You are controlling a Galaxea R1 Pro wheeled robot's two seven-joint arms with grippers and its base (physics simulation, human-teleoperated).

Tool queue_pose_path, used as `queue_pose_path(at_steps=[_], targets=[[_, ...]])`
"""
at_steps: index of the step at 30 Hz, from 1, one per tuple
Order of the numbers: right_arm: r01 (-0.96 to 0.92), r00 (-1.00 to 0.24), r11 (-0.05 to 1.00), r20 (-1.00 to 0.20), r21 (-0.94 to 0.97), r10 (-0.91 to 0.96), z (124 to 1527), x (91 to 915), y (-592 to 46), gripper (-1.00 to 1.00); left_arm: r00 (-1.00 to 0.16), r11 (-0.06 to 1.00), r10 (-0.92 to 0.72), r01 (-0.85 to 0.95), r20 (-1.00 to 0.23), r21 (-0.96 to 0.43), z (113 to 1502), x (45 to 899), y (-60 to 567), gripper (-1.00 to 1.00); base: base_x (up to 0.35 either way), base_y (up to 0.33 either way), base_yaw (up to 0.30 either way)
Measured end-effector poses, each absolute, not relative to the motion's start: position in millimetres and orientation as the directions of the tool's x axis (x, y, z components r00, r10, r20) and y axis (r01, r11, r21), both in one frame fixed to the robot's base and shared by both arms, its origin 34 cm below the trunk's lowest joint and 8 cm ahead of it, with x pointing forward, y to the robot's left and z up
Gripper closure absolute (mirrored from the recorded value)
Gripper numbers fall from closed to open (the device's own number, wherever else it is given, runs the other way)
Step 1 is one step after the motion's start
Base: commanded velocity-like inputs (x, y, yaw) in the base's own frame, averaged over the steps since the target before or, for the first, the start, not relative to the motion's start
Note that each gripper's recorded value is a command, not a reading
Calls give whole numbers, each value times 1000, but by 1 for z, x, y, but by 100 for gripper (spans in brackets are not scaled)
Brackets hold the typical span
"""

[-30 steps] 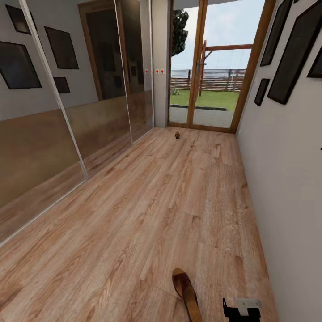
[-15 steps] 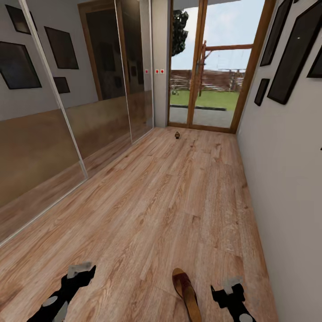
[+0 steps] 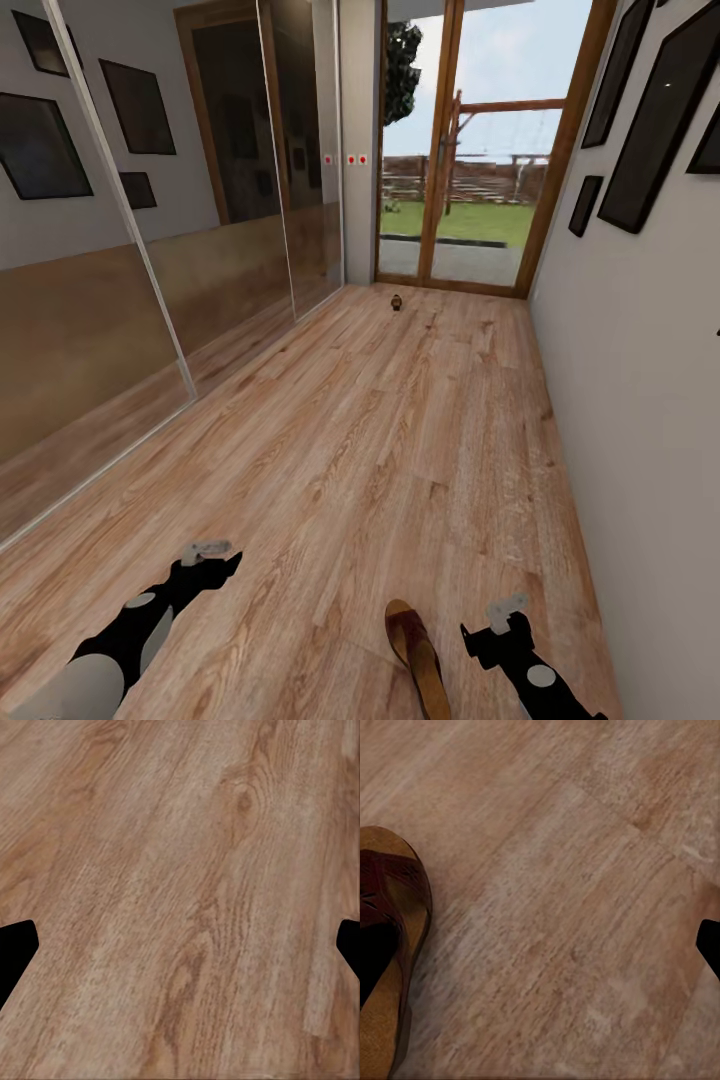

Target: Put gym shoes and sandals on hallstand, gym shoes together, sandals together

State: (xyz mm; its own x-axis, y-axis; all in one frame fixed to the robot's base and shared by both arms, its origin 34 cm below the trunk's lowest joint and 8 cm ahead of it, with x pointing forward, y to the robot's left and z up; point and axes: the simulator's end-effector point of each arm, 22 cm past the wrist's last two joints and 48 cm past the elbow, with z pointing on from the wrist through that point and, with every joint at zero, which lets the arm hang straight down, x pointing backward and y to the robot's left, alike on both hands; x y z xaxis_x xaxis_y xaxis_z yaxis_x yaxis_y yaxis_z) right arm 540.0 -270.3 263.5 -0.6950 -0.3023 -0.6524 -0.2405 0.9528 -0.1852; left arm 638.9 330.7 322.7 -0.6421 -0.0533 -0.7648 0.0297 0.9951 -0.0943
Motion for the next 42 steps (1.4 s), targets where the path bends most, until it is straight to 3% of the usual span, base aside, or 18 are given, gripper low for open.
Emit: queue_pose_path(at_steps=[42], targets=[[-245, -701, 953, -647, -178, -301, 261, 537, -268, -100, -650, 989, -26, 95, -759, -115, 319, 634, 313, -100, 12, 0, 0]])
